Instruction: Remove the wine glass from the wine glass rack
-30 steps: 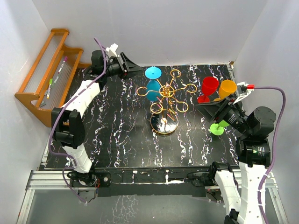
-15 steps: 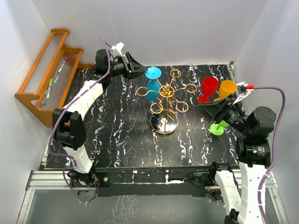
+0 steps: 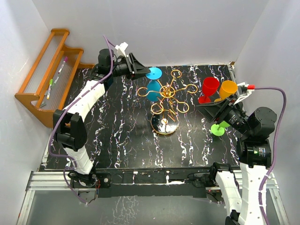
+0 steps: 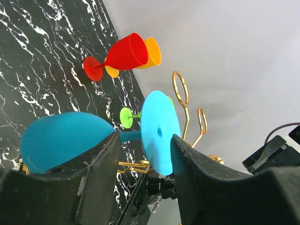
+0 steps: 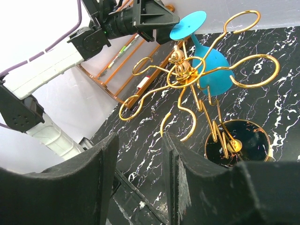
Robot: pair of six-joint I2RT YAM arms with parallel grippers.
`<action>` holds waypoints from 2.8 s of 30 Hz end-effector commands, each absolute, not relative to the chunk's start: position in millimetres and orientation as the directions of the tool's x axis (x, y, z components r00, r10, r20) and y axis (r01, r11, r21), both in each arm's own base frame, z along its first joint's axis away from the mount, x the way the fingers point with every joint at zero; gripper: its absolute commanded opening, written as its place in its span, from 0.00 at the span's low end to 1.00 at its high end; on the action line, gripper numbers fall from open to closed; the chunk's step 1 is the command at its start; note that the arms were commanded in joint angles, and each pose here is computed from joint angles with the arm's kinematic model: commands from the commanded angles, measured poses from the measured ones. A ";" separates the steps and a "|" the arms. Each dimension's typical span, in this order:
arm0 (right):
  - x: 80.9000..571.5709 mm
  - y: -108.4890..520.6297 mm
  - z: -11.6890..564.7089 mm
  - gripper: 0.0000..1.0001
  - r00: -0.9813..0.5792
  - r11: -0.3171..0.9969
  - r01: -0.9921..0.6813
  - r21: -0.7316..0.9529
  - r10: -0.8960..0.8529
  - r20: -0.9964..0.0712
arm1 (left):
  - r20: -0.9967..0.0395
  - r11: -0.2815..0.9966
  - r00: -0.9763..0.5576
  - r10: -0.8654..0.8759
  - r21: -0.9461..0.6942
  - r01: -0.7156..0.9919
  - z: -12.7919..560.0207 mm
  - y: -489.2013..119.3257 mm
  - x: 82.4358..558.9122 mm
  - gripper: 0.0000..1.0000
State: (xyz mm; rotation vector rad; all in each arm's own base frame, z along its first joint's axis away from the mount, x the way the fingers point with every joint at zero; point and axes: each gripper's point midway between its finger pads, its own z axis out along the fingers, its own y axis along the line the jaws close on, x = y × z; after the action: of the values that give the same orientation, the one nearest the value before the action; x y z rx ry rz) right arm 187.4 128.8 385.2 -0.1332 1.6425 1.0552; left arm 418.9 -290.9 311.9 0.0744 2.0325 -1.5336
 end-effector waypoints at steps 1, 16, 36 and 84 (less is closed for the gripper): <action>189.0 126.8 392.7 0.44 -0.323 0.606 -0.594 0.529 0.422 -0.847 | -0.576 0.297 -0.770 -0.275 -0.812 0.502 362.6 -293.8 399.1 0.43; 190.3 124.9 391.9 0.44 -0.315 0.610 -0.581 0.539 0.442 -0.840 | -0.590 0.329 -0.767 -0.251 -0.797 0.506 361.0 -295.8 396.9 0.09; 190.0 122.9 393.3 0.43 -0.302 0.616 -0.569 0.546 0.461 -0.834 | -0.629 0.393 -0.696 -0.347 -0.771 0.502 385.5 -282.0 399.4 0.00; 188.8 125.0 394.2 0.44 -0.310 0.586 -0.574 0.572 0.491 -0.814 | -0.556 0.280 -0.794 -0.247 -0.825 0.491 377.8 -333.4 394.7 0.00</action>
State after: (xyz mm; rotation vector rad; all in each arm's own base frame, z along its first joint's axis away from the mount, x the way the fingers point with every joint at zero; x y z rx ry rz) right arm 191.9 124.3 380.6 -0.0279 1.6235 1.0702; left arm 388.8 -337.2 351.1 0.1756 2.0267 -1.6530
